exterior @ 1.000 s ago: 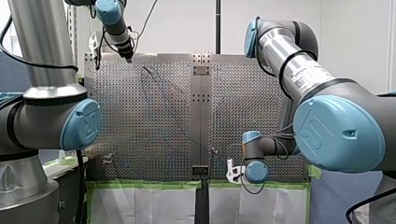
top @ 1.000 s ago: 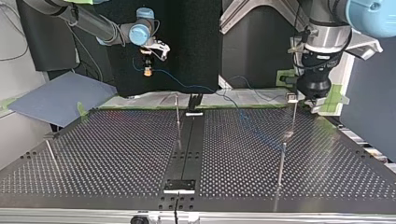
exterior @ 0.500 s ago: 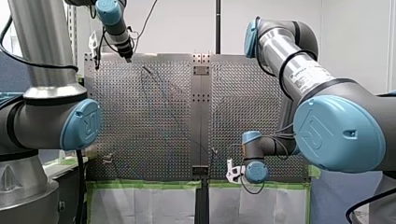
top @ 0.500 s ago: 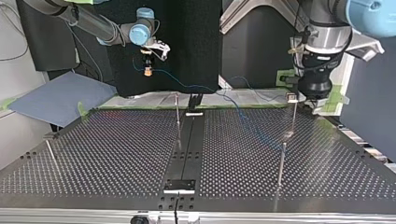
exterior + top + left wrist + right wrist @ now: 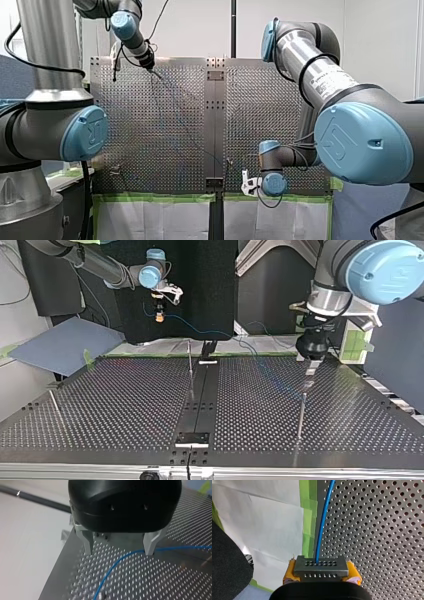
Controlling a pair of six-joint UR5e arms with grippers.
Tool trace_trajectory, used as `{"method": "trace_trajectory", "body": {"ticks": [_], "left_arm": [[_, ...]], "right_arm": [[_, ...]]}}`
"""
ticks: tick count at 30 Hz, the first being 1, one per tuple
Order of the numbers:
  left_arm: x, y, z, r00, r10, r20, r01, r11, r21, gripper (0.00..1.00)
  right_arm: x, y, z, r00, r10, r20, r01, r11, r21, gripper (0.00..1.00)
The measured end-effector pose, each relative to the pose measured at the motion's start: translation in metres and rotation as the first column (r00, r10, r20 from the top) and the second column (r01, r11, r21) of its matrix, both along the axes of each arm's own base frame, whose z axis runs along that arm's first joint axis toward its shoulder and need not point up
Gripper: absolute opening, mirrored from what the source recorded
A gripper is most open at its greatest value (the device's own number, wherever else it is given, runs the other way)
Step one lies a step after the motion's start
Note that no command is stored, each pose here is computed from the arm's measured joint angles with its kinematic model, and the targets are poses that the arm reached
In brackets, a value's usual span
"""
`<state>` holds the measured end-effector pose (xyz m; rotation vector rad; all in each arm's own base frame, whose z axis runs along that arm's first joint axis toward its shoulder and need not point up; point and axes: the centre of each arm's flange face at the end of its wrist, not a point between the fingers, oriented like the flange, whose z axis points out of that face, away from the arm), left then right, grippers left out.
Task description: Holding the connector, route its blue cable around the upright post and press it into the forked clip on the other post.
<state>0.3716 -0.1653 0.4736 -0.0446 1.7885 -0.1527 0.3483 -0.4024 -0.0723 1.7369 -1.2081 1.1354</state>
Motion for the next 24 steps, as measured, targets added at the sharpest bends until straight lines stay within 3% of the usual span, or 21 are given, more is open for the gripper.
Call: {"method": "trace_trajectory", "body": {"ticks": [5, 10, 16, 24], "left_arm": [[0.005, -0.012, -0.002, 0.9969, -0.071, 0.034, 0.07, 0.997, 0.032, 1.0], [0.013, -0.023, -0.006, 0.9893, -0.133, 0.061, 0.129, 0.9893, 0.068, 1.0], [0.021, -0.029, -0.009, 0.9823, -0.162, 0.094, 0.151, 0.9819, 0.115, 1.0], [0.041, -0.042, -0.029, 0.9784, -0.177, 0.107, 0.155, 0.9698, 0.188, 1.0]], "right_arm": [[0.0, 0.0, 0.0, 1.0, 0.001, 0.0, -0.001, 1.0, 0.002, 0.0], [-0.002, -0.001, 0.0, 1.0, -0.003, 0.001, 0.003, 1.0, 0.004, 0.0], [-0.002, -0.001, 0.0, 1.0, -0.006, 0.002, 0.006, 1.0, 0.007, 0.0], [-0.003, -0.001, 0.0, 1.0, -0.007, 0.001, 0.007, 0.9999, 0.008, 0.0]]}}
